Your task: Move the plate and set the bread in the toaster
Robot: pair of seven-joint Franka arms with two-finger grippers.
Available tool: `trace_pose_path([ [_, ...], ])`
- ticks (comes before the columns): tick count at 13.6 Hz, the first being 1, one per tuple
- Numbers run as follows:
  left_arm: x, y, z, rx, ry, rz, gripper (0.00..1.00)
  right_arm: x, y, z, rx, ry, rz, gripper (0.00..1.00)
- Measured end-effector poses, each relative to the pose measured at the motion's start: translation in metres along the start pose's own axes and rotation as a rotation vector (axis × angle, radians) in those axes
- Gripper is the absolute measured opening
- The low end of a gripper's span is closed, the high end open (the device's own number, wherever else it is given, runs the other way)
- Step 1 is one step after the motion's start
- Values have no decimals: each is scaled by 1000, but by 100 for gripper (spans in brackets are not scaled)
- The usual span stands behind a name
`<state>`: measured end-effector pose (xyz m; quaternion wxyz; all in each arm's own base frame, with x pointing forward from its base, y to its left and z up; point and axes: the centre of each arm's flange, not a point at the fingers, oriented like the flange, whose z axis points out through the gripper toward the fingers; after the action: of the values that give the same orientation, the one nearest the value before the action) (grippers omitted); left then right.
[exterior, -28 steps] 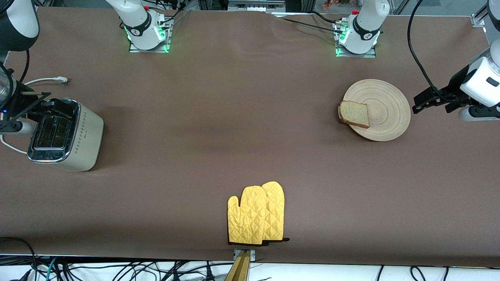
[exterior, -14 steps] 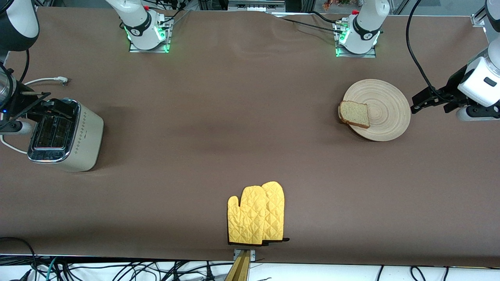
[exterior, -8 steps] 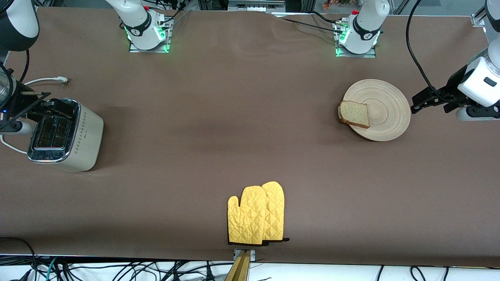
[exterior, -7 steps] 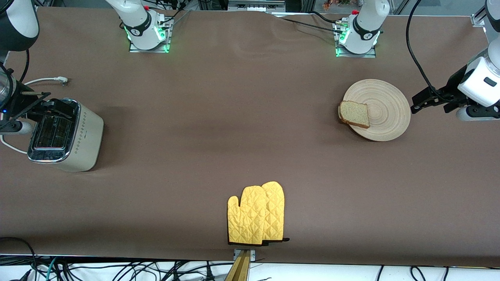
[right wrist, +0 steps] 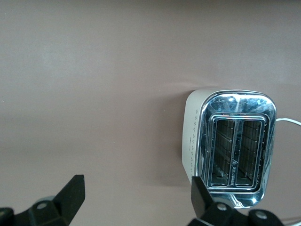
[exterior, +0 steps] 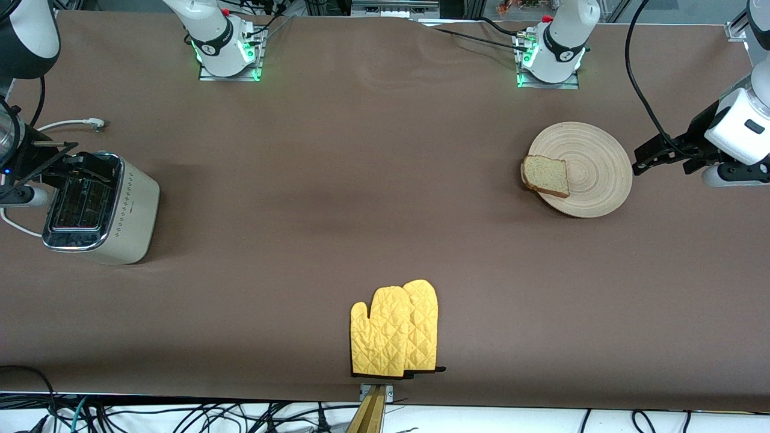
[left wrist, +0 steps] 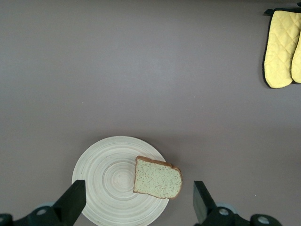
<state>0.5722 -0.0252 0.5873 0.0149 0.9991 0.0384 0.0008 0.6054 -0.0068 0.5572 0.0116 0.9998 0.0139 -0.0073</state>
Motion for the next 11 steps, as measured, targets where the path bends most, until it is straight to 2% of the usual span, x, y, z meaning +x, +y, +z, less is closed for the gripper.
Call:
trace_pose_path([
  [11,1,0,2,0,-4,0,100,0,0,0,0,1,0,100],
])
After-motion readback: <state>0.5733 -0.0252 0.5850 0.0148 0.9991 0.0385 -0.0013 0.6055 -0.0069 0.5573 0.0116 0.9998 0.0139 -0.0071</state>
